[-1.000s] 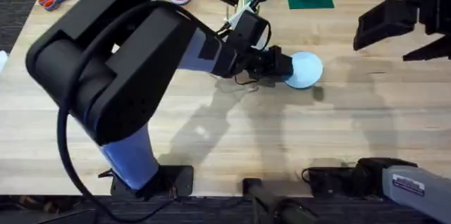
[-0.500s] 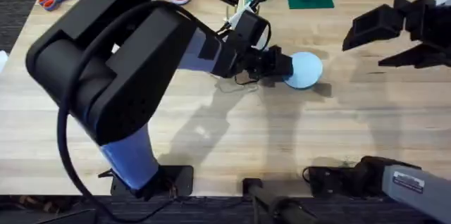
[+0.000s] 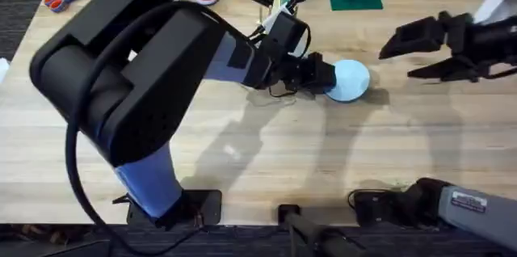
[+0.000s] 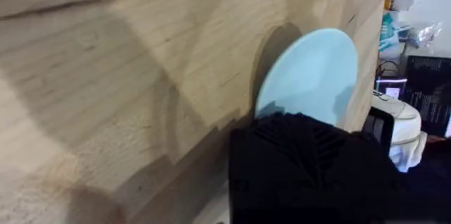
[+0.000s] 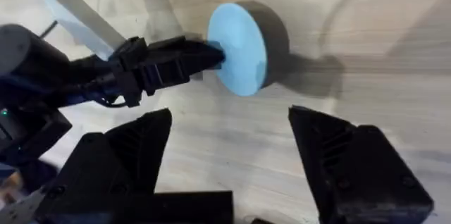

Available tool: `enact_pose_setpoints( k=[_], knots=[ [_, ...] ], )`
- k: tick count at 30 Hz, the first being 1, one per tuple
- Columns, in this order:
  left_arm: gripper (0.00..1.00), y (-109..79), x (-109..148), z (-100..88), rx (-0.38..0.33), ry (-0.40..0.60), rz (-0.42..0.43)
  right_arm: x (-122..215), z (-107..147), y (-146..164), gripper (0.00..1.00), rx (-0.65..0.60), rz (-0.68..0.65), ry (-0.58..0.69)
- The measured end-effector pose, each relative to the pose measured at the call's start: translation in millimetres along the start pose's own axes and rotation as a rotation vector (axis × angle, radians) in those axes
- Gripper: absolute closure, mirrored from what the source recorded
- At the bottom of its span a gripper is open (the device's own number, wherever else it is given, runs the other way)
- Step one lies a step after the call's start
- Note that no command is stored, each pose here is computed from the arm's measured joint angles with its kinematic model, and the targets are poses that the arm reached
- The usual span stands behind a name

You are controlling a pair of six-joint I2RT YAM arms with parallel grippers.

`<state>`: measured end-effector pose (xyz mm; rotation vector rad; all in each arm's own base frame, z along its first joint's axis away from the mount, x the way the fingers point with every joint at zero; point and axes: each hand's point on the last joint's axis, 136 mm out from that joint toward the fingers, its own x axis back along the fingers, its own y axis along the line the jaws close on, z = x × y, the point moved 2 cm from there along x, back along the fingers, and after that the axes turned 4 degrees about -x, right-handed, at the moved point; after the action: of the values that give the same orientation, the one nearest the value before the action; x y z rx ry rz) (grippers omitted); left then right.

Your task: Pick up the plates from the table one by one and place each into a slot on the dish rack.

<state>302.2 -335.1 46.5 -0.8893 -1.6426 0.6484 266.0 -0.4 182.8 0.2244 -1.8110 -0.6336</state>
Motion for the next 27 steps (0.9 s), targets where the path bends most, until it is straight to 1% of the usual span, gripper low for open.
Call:
enact_pose_setpoints(
  k=[9,15,21,27],
  knots=[
    [0.960,0.0,0.1,-0.1,0.000,0.000,0.000,-48.7,-4.6,-15.6,0.008,-0.021,-0.111,0.161],
    [0.960,0.1,0.1,-0.1,0.000,0.000,0.000,-71.7,-1.4,-23.8,0.009,-0.031,-0.167,0.240],
    [0.960,0.3,0.1,0.2,0.002,0.002,-0.002,-89.5,-1.4,-29.7,0.009,-0.017,-0.188,0.271],
    [0.960,0.4,0.1,0.4,0.005,0.005,-0.004,-105.8,-0.4,-20.4,0.010,0.055,-0.201,0.284]
  ],
)
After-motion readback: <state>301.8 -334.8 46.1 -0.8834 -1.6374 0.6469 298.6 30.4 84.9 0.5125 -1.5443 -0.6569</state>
